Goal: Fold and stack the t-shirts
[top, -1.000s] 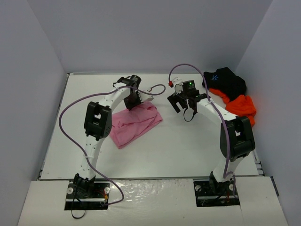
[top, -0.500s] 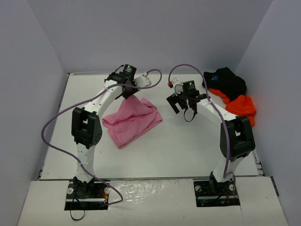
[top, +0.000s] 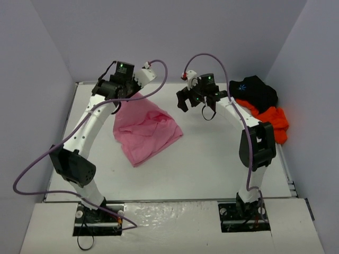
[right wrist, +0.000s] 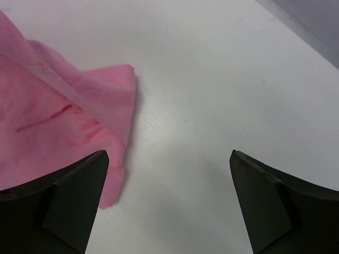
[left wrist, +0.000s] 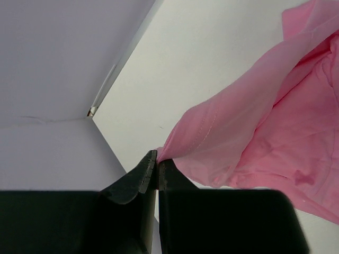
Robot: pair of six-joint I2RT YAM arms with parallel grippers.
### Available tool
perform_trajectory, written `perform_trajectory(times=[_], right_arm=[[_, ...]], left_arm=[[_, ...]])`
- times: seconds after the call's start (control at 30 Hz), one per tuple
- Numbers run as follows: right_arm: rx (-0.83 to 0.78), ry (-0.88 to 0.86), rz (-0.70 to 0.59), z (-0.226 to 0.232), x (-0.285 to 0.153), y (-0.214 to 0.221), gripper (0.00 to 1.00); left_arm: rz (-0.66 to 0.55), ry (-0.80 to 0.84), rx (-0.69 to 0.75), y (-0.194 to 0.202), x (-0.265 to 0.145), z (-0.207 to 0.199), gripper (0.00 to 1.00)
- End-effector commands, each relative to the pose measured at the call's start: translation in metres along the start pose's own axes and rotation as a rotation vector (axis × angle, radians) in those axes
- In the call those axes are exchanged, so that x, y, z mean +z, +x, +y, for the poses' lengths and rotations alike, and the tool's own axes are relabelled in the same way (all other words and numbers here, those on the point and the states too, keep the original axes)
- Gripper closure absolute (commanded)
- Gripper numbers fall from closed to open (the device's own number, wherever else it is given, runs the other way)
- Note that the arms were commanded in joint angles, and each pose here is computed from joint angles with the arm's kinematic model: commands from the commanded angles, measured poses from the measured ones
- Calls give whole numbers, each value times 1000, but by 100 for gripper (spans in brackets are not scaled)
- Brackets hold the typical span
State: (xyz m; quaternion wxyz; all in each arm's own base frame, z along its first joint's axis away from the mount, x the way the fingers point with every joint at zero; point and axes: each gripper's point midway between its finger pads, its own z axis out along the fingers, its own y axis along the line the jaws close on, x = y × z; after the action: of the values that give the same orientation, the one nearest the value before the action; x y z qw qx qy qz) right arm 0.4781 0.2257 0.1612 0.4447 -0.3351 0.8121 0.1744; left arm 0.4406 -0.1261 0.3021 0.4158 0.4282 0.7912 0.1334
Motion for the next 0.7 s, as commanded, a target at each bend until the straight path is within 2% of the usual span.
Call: perform_trajectory(times=[0.0, 0.13, 0.3, 0.5, 0.57, 0.67], right_arm=[[4, -152, -16, 42, 31, -28, 5], [-29, -258, 43, 75, 63, -20, 5], [-66, -340, 80, 99, 81, -25, 7], [-142, -333, 95, 117, 88, -28, 9], [-151, -313, 99, 119, 93, -28, 16], [-148, -295, 110, 116, 105, -26, 32]], left_arm=[[-38, -108, -76, 1, -25, 33, 100], [-48, -118, -97, 3, -31, 44, 100], [-53, -123, -108, 4, -34, 49, 100], [-47, -126, -116, 9, -31, 50, 100], [-51, -127, -118, 9, -32, 51, 100], [-56, -141, -125, 9, -38, 55, 100]])
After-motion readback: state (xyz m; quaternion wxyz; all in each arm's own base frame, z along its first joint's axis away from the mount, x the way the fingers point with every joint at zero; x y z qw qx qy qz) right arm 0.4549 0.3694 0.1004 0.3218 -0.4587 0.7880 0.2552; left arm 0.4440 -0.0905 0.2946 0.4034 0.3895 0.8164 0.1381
